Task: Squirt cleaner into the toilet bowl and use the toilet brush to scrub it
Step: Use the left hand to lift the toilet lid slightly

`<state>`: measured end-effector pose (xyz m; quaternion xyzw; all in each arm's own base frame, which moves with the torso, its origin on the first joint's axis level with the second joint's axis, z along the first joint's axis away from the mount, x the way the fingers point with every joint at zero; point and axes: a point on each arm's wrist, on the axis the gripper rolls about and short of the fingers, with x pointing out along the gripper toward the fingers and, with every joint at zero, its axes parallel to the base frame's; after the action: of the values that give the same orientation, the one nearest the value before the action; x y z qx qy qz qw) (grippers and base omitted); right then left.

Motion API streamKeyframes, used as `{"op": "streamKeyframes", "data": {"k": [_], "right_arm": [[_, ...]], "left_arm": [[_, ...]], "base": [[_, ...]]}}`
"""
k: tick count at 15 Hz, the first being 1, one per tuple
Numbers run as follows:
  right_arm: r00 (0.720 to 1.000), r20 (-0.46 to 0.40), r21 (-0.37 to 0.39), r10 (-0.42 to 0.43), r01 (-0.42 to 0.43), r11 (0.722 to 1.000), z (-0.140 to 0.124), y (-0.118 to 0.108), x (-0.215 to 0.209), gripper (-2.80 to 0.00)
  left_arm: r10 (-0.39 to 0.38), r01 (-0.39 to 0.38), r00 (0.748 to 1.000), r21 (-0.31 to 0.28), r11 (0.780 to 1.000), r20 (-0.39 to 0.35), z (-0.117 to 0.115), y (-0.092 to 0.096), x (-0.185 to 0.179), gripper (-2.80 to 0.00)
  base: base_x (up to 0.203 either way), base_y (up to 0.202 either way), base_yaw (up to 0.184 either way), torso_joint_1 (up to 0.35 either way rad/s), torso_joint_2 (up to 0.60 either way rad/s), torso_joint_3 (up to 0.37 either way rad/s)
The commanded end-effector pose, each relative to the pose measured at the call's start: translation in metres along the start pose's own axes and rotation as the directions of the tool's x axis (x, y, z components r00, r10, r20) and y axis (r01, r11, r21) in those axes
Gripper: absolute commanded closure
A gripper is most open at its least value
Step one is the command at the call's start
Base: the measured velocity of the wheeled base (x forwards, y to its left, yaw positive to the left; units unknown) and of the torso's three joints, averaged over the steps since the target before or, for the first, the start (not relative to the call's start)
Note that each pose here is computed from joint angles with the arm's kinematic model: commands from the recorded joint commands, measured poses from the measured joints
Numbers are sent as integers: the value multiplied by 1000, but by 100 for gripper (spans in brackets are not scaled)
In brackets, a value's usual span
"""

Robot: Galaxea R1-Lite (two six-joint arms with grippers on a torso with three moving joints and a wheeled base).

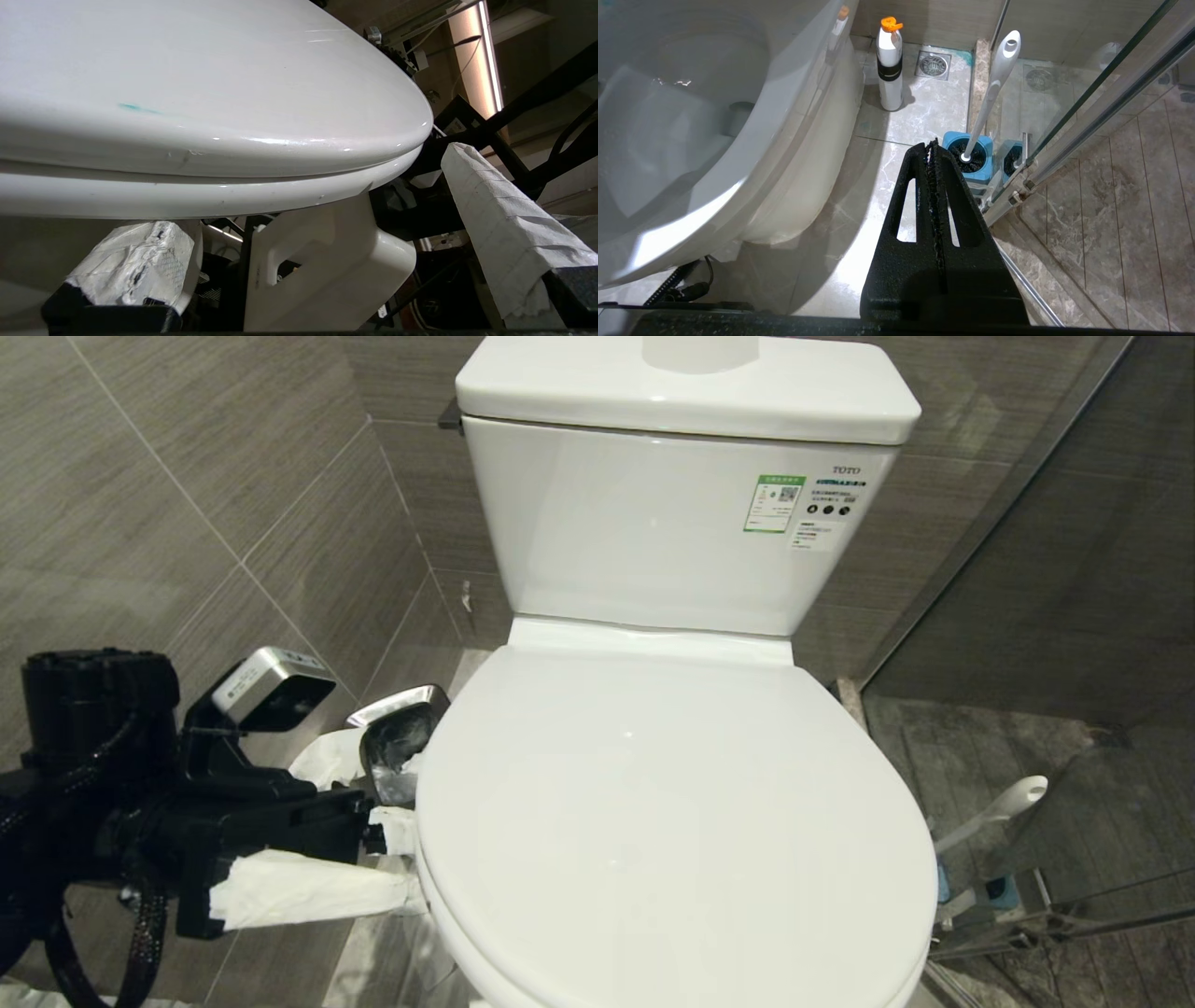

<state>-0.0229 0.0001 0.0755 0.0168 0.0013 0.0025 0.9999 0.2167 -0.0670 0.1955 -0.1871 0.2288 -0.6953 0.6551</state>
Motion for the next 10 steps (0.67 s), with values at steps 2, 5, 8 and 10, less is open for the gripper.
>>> {"op": "streamKeyframes", "data": {"k": [2,5,8,10], "right_arm": [[1000,-2,0,1,-1,1000,0,0,0,0],[1000,-1,0,1,-1,1000,0,0,0,0],[1000,-2,0,1,-1,1000,0,0,0,0],[1000,-1,0,1,-1,1000,0,0,0,0]], "left_arm": [[-8,8,1000,55,998,9,19,-9,-1,-280],[-5,4,1000,59,998,15,24,-11,-2,-280],[0,-2,1000,88,996,23,32,-13,-4,-280],[8,-11,999,115,993,33,42,-13,-6,-280]], "base": [[0,0,0,0,0,0],[0,0,0,0,0,0],[0,0,0,0,0,0],[0,0,0,0,0,0]]}}
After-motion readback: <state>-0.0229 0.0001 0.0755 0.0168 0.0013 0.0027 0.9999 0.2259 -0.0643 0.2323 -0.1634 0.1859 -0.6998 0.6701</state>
